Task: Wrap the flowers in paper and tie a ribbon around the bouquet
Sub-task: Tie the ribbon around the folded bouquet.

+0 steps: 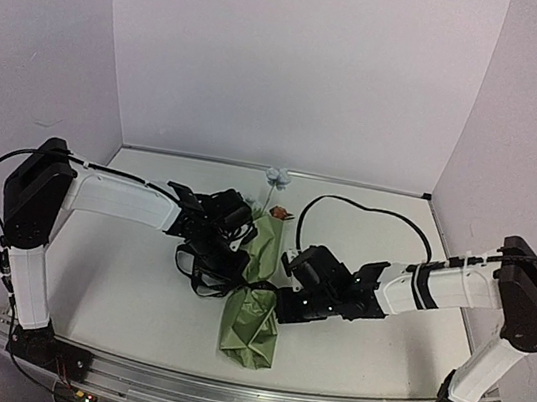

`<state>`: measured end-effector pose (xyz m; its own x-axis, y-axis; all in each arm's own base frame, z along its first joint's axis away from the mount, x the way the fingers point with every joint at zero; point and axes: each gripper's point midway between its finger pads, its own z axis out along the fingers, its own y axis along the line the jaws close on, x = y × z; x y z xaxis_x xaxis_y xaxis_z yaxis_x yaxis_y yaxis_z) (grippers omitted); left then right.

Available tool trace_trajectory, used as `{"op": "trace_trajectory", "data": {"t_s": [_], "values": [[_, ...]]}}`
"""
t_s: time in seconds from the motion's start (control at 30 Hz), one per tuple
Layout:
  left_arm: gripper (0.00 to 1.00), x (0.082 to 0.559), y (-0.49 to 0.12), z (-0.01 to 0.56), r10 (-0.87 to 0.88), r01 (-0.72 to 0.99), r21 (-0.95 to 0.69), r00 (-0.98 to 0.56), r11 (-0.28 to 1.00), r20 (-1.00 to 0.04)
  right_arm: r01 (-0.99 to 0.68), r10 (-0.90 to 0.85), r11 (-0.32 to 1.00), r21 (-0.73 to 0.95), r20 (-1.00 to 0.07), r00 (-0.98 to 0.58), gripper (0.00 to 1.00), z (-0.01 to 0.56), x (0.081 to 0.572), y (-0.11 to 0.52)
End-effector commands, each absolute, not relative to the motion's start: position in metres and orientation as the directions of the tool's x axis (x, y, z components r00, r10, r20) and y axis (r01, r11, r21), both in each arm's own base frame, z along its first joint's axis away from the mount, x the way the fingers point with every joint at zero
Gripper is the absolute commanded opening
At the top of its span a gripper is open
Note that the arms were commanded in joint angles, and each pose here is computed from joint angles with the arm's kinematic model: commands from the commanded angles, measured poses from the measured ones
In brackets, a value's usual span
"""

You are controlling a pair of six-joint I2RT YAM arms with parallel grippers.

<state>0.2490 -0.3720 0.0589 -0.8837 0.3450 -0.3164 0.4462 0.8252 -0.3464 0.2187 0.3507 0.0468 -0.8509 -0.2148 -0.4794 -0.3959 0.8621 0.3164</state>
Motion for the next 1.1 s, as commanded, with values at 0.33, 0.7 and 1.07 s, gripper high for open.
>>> {"op": "trace_trajectory", "data": {"t_s": [0.33,0.7,1.07], "values": [[0.0,0.272,-0.329,0.06,0.238,0.34,-0.304,-0.915,0.89,-0.325,-0.362,-0.236,0.876,0.319,-0.371,-0.898,0.0,0.022,0.201,0.322],[0.0,0.271,-0.327,0.056,0.229,0.333,-0.344,-0.923,0.878,-0.309,-0.407,-0.297,0.867,0.287,-0.359,-0.885,0.0,0.019,0.195,0.315],[0.0,0.253,-0.357,0.058,0.324,0.426,-0.422,-0.9,0.8,-0.292,-0.424,-0.289,0.825,0.374,-0.366,-0.885,0.09,0.033,0.202,0.349]]}}
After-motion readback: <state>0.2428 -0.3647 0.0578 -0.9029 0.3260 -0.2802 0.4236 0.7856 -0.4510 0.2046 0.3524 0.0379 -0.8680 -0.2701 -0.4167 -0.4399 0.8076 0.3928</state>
